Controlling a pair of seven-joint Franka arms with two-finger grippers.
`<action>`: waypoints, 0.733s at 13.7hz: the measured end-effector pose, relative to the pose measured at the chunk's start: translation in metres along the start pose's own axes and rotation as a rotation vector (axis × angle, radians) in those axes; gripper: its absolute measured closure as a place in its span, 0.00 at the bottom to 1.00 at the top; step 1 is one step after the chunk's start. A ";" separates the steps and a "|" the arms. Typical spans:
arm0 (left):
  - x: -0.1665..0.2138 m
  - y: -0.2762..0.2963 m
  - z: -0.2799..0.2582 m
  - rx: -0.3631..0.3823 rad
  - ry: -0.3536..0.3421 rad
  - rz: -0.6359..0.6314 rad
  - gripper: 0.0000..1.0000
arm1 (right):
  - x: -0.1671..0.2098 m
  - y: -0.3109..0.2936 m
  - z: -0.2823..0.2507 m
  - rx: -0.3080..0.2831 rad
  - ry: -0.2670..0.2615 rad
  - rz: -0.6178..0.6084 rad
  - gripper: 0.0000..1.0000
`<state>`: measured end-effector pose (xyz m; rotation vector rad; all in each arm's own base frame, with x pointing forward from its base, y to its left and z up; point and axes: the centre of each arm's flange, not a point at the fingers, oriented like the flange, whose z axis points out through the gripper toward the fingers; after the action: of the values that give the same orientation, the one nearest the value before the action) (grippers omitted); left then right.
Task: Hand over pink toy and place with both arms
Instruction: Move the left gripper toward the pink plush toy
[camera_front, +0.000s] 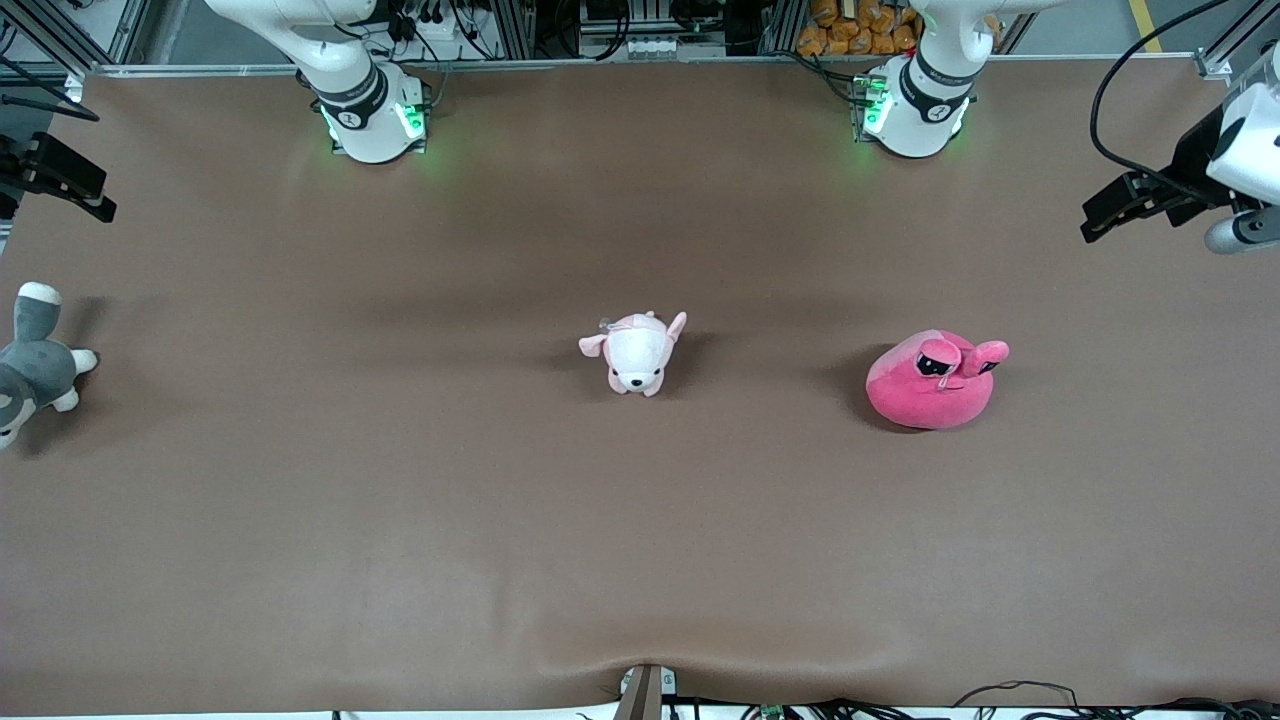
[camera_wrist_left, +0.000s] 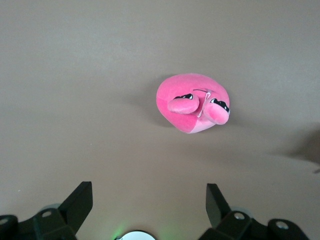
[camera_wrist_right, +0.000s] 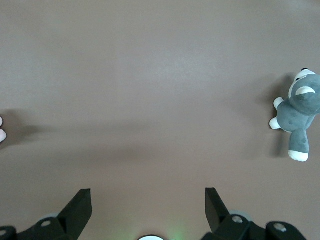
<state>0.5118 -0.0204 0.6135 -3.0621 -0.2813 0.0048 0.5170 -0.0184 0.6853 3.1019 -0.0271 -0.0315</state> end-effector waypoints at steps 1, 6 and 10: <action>0.003 0.000 0.002 -0.001 0.003 -0.001 0.00 | 0.000 0.000 0.000 0.000 0.000 0.000 0.00; 0.015 0.003 0.014 -0.007 0.014 -0.010 0.00 | 0.000 0.000 0.000 0.000 0.000 0.000 0.00; 0.021 0.005 0.021 -0.009 0.013 -0.042 0.00 | 0.000 0.000 0.000 0.000 0.000 0.000 0.00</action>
<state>0.5329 -0.0200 0.5923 -3.0628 -0.3454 -0.0189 0.5171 -0.0182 0.6852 3.1019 -0.0268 -0.0314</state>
